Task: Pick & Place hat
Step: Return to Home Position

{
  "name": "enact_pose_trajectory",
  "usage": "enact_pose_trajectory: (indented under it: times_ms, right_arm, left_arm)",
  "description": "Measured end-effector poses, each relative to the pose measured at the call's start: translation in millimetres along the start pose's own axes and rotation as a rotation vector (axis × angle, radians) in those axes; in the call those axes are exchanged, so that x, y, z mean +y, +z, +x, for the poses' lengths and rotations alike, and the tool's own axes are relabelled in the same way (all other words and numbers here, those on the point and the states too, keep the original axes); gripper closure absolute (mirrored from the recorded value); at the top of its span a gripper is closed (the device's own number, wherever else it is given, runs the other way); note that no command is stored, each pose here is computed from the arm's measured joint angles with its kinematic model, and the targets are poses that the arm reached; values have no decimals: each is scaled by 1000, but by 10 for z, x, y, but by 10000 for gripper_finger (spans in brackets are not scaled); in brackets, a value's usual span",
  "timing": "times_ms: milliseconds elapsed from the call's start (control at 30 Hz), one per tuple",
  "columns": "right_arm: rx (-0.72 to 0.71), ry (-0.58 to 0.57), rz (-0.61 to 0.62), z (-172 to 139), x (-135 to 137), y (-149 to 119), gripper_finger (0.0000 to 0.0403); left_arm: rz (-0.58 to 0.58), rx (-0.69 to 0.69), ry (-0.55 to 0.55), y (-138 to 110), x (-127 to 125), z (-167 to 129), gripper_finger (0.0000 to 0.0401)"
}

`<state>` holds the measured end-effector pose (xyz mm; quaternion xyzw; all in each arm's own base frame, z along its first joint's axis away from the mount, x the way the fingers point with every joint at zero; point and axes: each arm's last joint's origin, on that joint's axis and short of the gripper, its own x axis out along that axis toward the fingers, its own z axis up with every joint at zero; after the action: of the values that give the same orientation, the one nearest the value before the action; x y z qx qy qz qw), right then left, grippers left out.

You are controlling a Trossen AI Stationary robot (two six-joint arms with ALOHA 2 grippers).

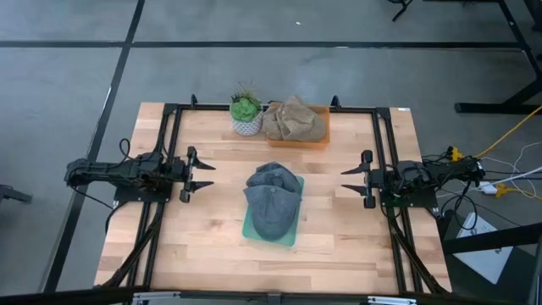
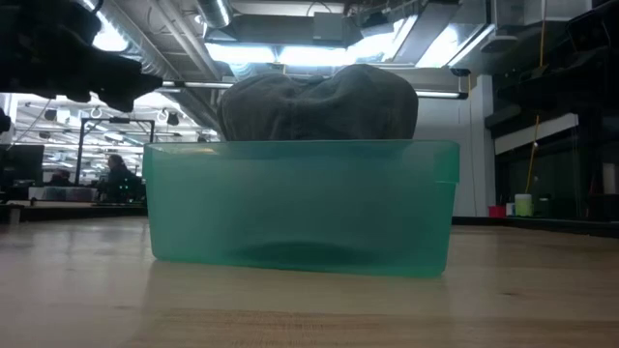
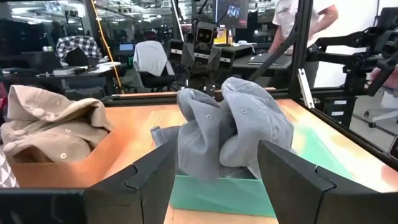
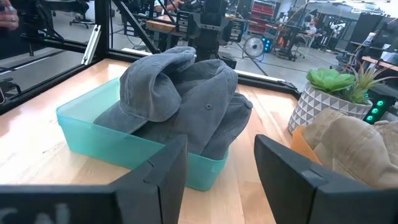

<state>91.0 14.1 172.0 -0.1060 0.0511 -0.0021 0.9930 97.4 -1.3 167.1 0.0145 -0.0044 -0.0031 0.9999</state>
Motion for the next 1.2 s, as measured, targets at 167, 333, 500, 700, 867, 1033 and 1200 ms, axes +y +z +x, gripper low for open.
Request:
enact_pose_trajectory:
  times_ms: [167,333,500,700,867,1033,1200]
  right_arm:
    - [0,0,0,0,0,0,218]
    - [0,0,0,0,0,0,218]
    - [0,0,0,0,0,0,218]
    - [0,0,0,0,0,0,218]
    - [0,0,0,0,0,0,218]
    - [0,0,0,0,0,0,218]
    - [0,1,0,0,0,0,218]
  left_arm:
    - [-3,8,16,-7,16,5,181]
    - [1,10,19,-8,19,5,180]
    - [-8,9,19,-8,19,5,182]
    - [-8,10,19,-8,19,5,180]
    - [-8,10,18,-8,19,5,182]
    - [-8,10,18,-8,19,5,180]
    - [-8,10,18,-8,19,5,182]
